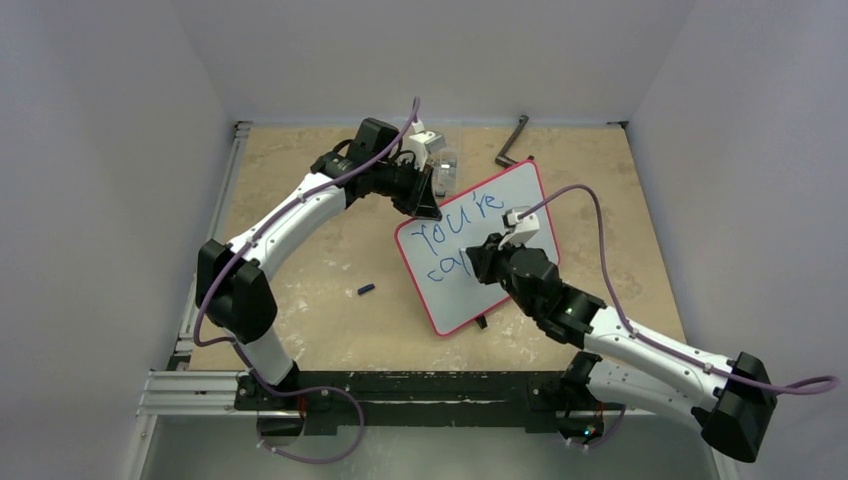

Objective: Write a sentence on the whiteboard

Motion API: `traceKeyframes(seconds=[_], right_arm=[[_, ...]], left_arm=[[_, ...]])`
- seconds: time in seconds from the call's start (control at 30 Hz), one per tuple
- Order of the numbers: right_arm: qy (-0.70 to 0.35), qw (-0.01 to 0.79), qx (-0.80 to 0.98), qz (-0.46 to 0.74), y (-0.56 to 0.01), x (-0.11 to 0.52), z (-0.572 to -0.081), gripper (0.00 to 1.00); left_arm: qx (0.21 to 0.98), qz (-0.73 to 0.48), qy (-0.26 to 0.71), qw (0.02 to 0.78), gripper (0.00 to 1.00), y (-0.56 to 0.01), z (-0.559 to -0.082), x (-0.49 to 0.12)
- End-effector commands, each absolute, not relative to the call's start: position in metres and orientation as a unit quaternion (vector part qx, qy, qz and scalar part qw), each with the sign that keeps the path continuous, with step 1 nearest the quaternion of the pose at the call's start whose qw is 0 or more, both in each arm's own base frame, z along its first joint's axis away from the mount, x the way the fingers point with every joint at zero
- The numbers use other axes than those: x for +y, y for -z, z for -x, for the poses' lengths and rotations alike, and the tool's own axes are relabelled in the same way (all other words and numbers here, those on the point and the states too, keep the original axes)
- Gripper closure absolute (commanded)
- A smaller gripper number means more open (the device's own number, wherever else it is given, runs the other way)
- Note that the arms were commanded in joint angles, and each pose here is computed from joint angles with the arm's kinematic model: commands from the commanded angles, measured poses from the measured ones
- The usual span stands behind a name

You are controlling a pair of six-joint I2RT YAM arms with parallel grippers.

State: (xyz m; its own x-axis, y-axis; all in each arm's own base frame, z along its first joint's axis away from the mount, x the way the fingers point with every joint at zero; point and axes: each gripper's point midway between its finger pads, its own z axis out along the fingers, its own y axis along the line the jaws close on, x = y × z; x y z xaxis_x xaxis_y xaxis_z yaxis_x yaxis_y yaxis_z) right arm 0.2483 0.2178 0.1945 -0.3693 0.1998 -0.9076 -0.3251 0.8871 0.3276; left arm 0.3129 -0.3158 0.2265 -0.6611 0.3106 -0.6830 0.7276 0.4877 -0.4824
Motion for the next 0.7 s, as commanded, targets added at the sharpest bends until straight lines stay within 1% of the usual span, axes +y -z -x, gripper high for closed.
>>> traceKeyframes(seconds=[0.0, 0.37, 0.67], right_arm=[[-0.228, 0.603, 0.765, 0.007, -0.229, 0.212, -0.264, 1.0], [-0.186, 0.599, 0.779, 0.001, -0.216, 0.198, -0.265, 1.0], [-0.187, 0.582, 0.792, 0.002, -0.197, 0.192, -0.255, 1.0]], left_arm=[[0.82, -0.315, 0.356, 0.319, 1.0, -0.239, -0.329, -0.304], [0.82, -0.316, 0.356, 0.32, 1.0, -0.239, -0.329, -0.304], [0.82, -0.315, 0.356, 0.32, 1.0, -0.24, -0.33, -0.304]])
